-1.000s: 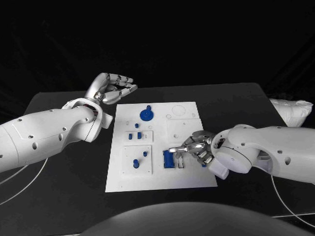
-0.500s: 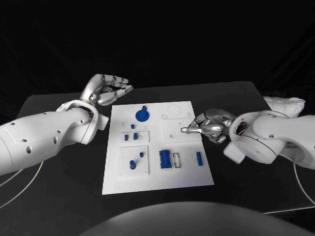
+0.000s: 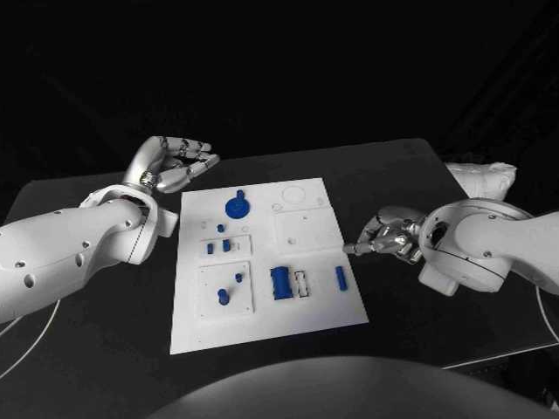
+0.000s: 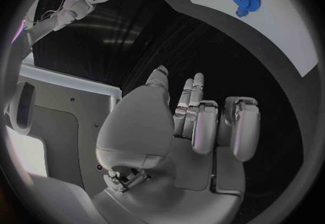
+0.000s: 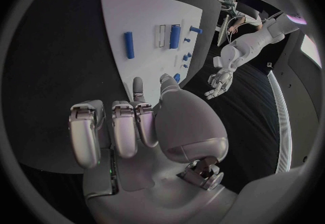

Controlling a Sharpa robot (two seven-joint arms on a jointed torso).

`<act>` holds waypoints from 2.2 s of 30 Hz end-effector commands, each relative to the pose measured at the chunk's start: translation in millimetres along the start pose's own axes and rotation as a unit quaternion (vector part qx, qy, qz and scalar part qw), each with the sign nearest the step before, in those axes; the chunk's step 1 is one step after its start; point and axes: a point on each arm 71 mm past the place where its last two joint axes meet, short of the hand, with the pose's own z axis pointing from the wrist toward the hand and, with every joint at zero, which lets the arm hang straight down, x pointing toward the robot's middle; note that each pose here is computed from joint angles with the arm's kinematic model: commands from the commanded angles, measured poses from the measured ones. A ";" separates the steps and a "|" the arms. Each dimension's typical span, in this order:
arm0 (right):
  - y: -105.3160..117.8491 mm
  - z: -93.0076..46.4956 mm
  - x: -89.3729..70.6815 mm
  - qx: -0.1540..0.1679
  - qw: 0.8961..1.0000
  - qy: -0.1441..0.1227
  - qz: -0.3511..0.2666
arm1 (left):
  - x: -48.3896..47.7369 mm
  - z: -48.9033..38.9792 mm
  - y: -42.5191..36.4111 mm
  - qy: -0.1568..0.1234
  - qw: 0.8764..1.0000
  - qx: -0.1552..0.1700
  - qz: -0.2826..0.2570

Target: Assemble the parts on the task board

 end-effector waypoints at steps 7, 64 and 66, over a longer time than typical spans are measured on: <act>-6.9 6.9 15.4 0.038 0.997 0.022 -0.063 | -0.5 -0.2 0.0 0.004 1.000 0.001 -0.003; 3.0 43.9 48.9 0.067 0.983 0.066 -0.158 | -3.4 -3.2 1.4 0.006 1.000 -0.002 -0.004; 3.3 44.4 49.4 0.067 0.982 0.065 -0.165 | -3.3 -3.2 1.4 0.007 1.000 -0.002 -0.004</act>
